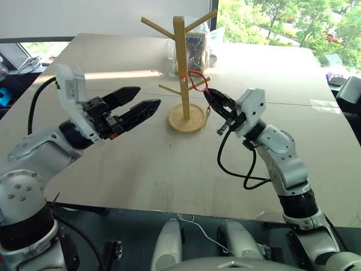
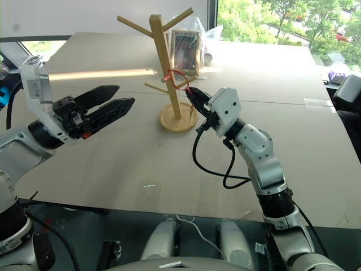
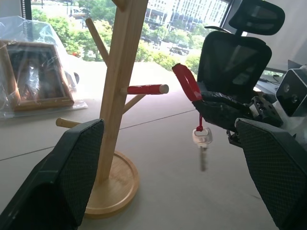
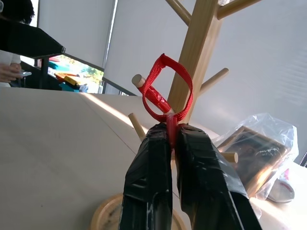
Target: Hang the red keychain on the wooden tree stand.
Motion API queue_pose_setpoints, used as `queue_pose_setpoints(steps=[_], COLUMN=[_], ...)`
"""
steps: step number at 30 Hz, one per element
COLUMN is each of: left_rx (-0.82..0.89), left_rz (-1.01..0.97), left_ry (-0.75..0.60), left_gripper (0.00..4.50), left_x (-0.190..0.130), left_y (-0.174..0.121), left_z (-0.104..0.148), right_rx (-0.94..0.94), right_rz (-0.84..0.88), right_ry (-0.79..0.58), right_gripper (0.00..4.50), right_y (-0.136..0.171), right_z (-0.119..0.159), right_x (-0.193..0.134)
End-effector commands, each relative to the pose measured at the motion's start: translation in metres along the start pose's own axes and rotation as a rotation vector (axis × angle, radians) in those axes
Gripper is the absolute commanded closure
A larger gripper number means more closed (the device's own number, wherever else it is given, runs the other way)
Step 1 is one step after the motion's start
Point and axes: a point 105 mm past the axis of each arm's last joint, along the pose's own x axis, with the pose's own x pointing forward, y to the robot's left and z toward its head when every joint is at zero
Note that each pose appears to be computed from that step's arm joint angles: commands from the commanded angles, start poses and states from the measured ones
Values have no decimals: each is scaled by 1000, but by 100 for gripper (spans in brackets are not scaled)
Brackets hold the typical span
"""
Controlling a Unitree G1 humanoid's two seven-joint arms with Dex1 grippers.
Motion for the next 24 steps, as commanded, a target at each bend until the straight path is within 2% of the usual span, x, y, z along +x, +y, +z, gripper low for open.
queue_pose_setpoints(steps=[1,7,24], left_rx=[35,41,41], left_rz=[1,7,-45], left_ry=[-48,-56,-50], left_gripper=[0,0,0], left_x=[-6,-8,2], left_y=[-3,-7,-13], left_z=[15,15,14], right_rx=[-54,-55,-24], right_rz=[22,46,72], right_ry=[-93,-121,-33], right_gripper=[445,445,445], right_y=[1,5,8], right_z=[16,15,3], right_x=[8,16,26])
